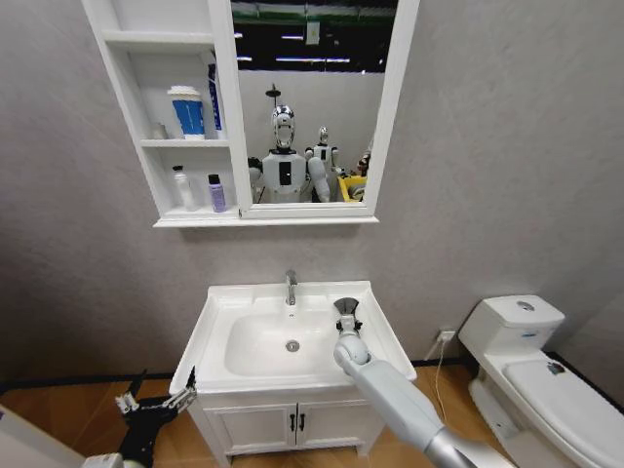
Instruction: Move facial cleanser and shampoo from washbasin to cabinet, then wipe washbasin with towel.
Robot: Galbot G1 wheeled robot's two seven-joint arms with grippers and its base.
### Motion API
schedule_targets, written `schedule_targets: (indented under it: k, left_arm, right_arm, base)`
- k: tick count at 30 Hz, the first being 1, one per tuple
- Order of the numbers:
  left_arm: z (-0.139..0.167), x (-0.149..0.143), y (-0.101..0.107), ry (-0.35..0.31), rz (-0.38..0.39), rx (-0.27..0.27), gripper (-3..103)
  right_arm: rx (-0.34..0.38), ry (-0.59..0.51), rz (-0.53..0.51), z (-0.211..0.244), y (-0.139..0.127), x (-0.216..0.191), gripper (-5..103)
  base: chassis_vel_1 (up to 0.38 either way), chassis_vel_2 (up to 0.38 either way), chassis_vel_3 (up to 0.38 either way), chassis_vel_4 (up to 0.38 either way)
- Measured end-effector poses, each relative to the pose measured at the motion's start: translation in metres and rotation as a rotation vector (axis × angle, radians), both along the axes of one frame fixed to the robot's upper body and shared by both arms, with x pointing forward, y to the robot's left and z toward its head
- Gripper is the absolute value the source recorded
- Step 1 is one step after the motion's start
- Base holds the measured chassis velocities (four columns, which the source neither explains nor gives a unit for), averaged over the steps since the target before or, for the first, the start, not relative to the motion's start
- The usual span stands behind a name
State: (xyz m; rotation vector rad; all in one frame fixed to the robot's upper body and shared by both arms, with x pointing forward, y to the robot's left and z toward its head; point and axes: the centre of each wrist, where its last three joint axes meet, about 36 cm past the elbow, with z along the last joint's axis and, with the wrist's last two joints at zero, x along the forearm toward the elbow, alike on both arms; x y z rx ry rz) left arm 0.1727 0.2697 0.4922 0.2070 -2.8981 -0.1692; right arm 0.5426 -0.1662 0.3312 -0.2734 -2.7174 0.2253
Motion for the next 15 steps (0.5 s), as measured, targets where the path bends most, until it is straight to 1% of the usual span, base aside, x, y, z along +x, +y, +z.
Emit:
schedule_targets:
  k: [1,2,3,4,5,6,7,9,10,11,13,15]
  left_arm:
    - [0.0,0.0,0.0,0.0,0.0,0.0,100]
    - [0.0,0.0,0.0,0.0,0.0,0.0,100]
    - [0.0,0.0,0.0,0.0,0.0,0.0,100]
    - [0.0,0.0,0.0,0.0,0.0,0.0,100]
    - [0.0,0.0,0.0,0.0,0.0,0.0,100]
    - [0.0,0.0,0.0,0.0,0.0,0.0,100]
    - [0.0,0.0,0.0,0.0,0.0,0.0,100]
    - [0.0,0.0,0.0,0.0,0.0,0.0,100]
    - [0.0,0.0,0.0,0.0,0.0,0.0,100]
    - [0.0,0.0,0.0,0.0,0.0,0.0,100]
    - [0.0,0.0,0.0,0.0,0.0,0.0,100]
    - [0.0,0.0,0.0,0.0,0.0,0.0,100]
  right_arm:
    - [0.012,-0.038,0.021,0.001,-0.011,0.003,14]
    - [0.012,-0.038,0.021,0.001,-0.011,0.003,14]
    - [0.027,-0.063,0.045,0.001,-0.023,0.005,19]
    - [0.04,-0.08,0.067,0.001,-0.036,0.007,21]
    - [0.059,-0.087,0.1,0.003,-0.057,0.008,27]
    - [0.059,-0.087,0.1,0.003,-0.057,0.008,27]
    - [0.072,-0.085,0.122,0.005,-0.071,0.009,27]
    - [0.114,-0.069,0.186,0.009,-0.101,0.007,38]
    - [0.114,-0.069,0.186,0.009,-0.101,0.007,38]
    - [0.139,-0.059,0.213,0.012,-0.112,0.006,44]
    - [0.178,-0.031,0.241,0.016,-0.125,0.001,54]
    - [0.183,-0.022,0.248,0.016,-0.128,0.0,54]
  base:
    - [0.0,0.0,0.0,0.0]
    - [0.0,0.0,0.0,0.0]
    - [0.0,0.0,0.0,0.0]
    - [0.0,0.0,0.0,0.0]
    - [0.0,0.0,0.0,0.0]
    - [0.0,0.0,0.0,0.0]
    - [0.0,0.0,0.0,0.0]
    - [0.0,0.0,0.0,0.0]
    - [0.0,0.0,0.0,0.0]
    - [0.0,0.0,0.0,0.0]
    - [0.0,0.0,0.0,0.0]
    - [0.0,0.0,0.0,0.0]
